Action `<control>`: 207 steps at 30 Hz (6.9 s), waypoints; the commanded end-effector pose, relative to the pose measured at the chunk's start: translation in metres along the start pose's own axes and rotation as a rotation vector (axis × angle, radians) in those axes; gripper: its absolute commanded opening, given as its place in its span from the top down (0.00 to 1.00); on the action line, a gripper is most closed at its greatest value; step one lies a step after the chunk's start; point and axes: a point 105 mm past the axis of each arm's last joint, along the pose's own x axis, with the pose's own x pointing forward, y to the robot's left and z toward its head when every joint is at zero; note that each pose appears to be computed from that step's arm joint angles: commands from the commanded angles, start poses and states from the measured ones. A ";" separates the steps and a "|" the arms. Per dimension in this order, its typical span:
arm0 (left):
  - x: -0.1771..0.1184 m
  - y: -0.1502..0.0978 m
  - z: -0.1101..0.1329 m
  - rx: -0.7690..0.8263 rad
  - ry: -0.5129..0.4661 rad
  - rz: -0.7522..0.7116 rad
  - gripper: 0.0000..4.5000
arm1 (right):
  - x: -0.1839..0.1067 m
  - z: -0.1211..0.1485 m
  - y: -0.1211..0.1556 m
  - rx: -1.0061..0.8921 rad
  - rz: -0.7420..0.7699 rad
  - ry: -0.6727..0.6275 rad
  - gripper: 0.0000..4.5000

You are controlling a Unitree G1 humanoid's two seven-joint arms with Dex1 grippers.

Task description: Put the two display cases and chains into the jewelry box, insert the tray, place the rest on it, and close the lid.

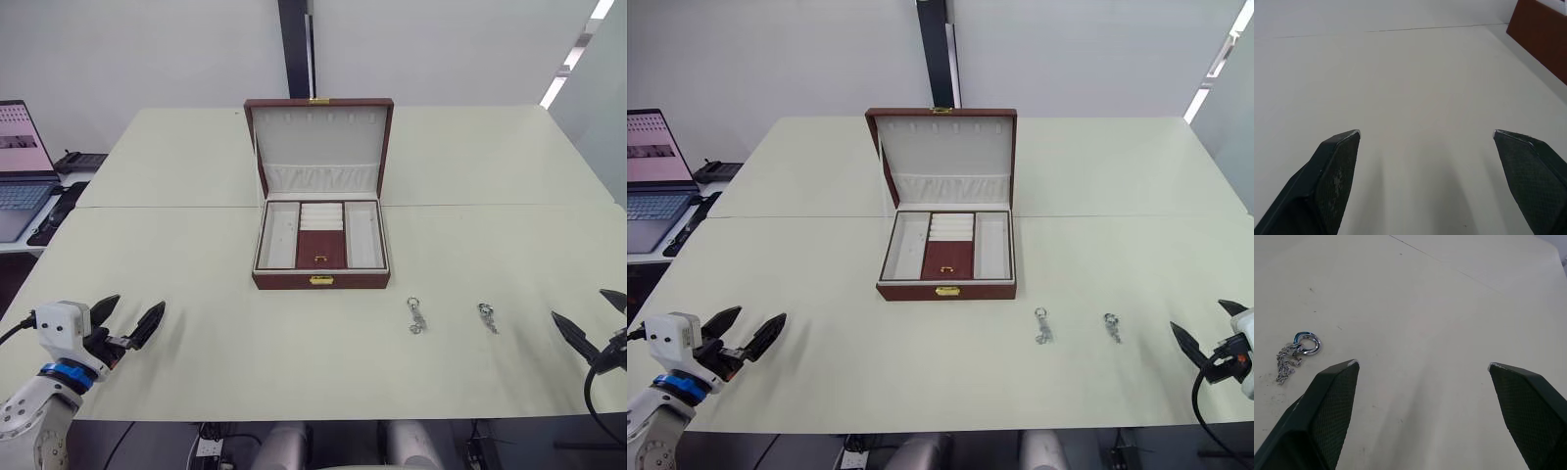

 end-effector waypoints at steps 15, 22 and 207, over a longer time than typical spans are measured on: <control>-0.010 -0.094 0.052 0.092 0.022 -0.741 0.00 | 0.002 0.019 -0.002 -0.125 -0.015 -0.061 0.00; -0.013 -0.143 0.069 0.176 -0.017 -1.071 0.00 | 0.005 0.033 0.008 -0.071 -0.031 -0.101 0.00; 0.019 -0.034 0.043 0.139 -0.060 -0.242 0.00 | 0.035 0.034 0.061 0.015 0.158 -0.142 0.00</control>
